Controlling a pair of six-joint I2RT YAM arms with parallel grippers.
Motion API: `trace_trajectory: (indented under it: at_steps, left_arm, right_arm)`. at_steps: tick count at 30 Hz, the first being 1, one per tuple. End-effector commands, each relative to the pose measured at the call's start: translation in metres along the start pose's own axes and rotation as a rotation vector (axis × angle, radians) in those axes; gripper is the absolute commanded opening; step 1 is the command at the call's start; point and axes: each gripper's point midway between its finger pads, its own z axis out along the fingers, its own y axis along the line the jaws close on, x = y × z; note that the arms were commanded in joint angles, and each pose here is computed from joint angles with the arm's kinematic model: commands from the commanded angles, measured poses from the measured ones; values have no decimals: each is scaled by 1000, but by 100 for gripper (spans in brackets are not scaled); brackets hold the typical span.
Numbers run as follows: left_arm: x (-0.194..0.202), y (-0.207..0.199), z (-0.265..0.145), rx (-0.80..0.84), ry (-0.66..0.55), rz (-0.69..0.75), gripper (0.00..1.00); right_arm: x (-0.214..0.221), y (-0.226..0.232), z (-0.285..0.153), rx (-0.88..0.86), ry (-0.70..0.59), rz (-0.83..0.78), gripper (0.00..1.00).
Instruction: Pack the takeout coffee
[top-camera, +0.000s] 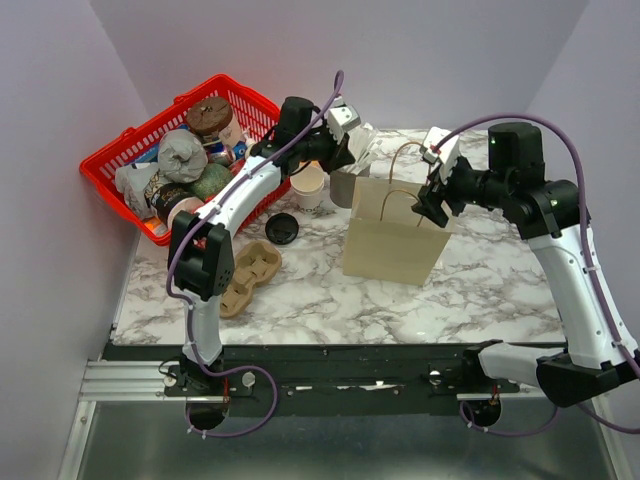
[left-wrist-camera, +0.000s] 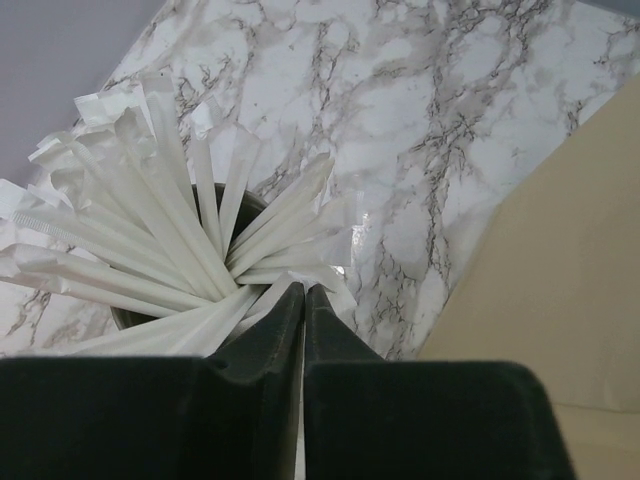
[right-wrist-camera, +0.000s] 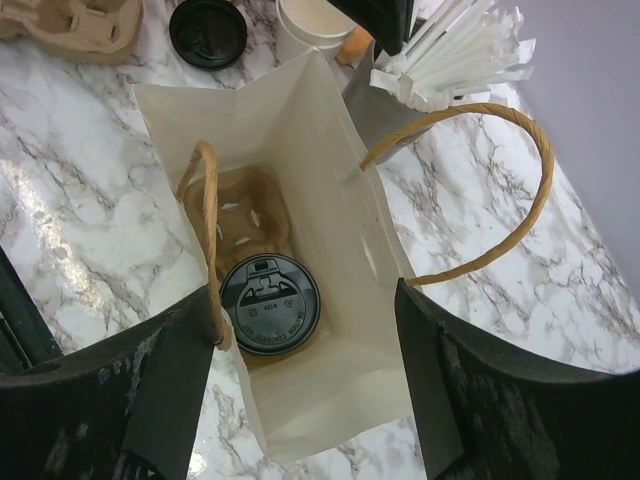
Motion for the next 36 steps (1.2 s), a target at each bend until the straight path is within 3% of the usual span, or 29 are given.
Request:
trace_trajectory:
  at_steps: [1,15,23,31,36]
  left_arm:
    - [-25,-3,-5,4,-51,48,1]
    - [-127,-35,-86,-60,-198,188,0]
    - [-192,-76,-150,-75,-323,210,0]
    - [-224,-131,-199,8,-422,265,0]
    - [-220,-155,-208,68,-452,260,0]
  right_arm:
    - [-9,-9,-2,30,-20,-2,79]
    - [-26,-33,-11,155,-63,-12,79]
    - [-42,-87,-35,472,-100,44,81]
    - [-72,-107,-62,596,-186,27,81]
    - [-81,-106,-69,593,-211,20,84]
